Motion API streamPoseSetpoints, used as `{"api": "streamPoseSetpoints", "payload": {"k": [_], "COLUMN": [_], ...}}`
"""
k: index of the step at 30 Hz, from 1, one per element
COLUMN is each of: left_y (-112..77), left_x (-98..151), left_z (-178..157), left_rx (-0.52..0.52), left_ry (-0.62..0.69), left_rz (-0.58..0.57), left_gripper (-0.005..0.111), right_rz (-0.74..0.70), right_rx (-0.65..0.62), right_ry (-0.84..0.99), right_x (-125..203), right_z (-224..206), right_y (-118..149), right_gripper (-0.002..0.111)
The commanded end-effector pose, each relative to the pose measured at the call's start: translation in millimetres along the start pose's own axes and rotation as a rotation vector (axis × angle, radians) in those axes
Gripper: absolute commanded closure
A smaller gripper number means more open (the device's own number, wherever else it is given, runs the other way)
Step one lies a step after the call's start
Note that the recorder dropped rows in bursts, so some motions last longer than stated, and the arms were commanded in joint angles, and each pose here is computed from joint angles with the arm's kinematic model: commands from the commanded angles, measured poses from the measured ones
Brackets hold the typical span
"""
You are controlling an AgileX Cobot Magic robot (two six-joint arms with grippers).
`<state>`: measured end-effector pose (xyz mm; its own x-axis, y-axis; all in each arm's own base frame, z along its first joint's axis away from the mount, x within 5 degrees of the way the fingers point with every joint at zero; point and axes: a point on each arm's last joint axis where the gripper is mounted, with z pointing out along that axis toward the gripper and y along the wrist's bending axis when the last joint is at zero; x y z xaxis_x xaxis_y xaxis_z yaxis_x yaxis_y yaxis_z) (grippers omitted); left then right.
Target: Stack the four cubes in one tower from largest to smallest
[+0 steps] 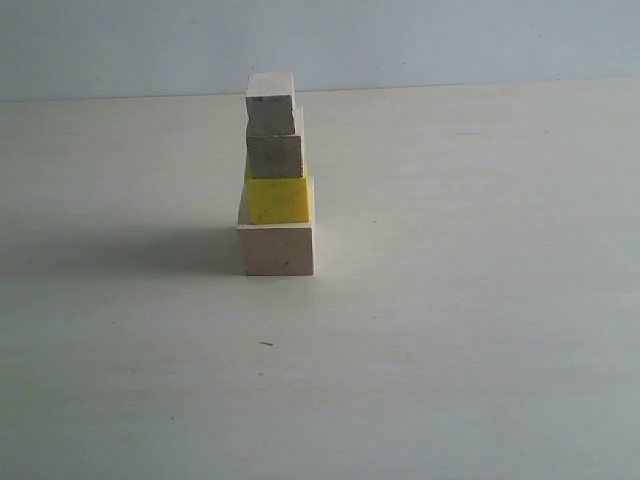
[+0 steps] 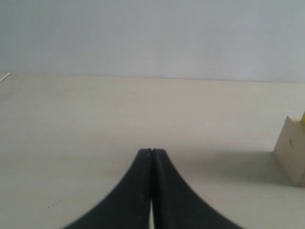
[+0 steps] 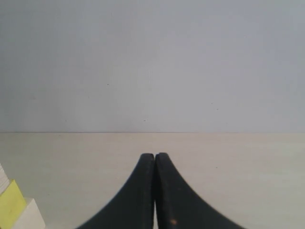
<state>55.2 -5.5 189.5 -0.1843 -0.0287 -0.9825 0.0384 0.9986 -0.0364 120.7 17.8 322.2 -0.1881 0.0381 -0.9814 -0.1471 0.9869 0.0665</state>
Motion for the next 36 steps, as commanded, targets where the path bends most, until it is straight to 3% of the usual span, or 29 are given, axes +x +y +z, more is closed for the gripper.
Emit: {"api": "streamPoseSetpoints", "payload": {"k": [1, 7, 13, 36], "left_y": [-0.9, 1.4, 6.1, 6.1], "left_x": [3.0, 3.9, 7.6, 8.2], "left_z": [-0.2, -0.2, -0.6, -0.7], "left_rx": [0.008, -0.016, -0.068, -0.068], "left_ry": [0.022, 0.033, 0.074, 0.08], "left_rz": [-0.016, 0.037, 0.018, 0.022], "left_gripper": [0.107, 0.107, 0.107, 0.107], "right_rz": [-0.006, -0.004, -0.004, -0.004], "right_rx": [0.006, 0.006, 0.006, 0.006], "right_ry": [-0.004, -0.004, -0.004, -0.004], "right_x": [0.3, 0.3, 0.3, 0.3], "right_z": [-1.0, -1.0, -1.0, -1.0], "right_y": [-0.7, -0.7, -0.7, -0.7], "right_gripper": [0.108, 0.108, 0.108, 0.108]}}
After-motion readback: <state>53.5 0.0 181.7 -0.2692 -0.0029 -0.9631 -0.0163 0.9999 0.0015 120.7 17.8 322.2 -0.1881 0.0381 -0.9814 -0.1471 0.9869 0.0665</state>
